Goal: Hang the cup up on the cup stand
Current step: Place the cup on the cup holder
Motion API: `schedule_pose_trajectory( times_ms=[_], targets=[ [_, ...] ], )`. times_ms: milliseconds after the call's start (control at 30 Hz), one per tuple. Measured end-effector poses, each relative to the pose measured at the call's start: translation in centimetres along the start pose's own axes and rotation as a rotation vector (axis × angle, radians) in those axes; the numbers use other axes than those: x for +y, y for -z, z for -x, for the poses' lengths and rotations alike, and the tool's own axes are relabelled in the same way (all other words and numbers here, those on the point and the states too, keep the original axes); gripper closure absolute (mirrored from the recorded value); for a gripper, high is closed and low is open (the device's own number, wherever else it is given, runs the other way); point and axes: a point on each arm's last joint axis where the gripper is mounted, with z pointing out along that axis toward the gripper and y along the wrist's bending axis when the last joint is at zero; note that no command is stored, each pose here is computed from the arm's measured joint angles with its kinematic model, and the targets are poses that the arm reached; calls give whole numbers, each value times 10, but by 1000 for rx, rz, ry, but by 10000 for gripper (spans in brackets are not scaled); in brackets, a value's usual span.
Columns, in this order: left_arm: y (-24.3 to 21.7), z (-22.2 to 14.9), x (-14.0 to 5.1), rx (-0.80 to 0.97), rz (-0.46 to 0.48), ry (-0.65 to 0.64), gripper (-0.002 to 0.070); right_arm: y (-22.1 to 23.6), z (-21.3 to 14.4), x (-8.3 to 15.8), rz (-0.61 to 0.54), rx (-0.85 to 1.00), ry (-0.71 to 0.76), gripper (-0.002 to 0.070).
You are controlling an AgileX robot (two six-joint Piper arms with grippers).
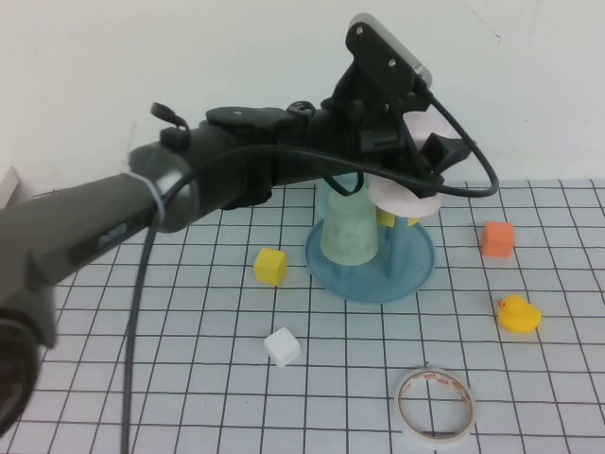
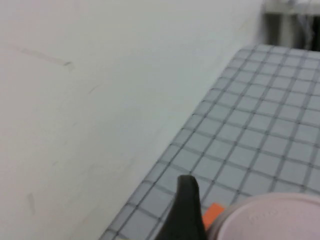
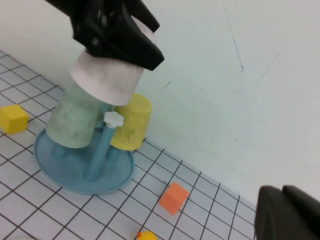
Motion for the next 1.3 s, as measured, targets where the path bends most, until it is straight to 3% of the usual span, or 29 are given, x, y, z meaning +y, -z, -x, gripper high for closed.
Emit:
schedule_pose_trajectory(
  times_ms=[167, 500, 1300],
  targets=[
    [-21, -15, 15, 29, 77, 9, 129, 0, 0, 0, 0, 0, 0, 678],
    [-45, -33, 26, 28, 87, 86, 130, 0, 0, 0, 0, 0, -2, 678],
    [-62, -74, 25, 95, 60, 162, 130, 0, 0, 0, 0, 0, -2, 678]
  ],
)
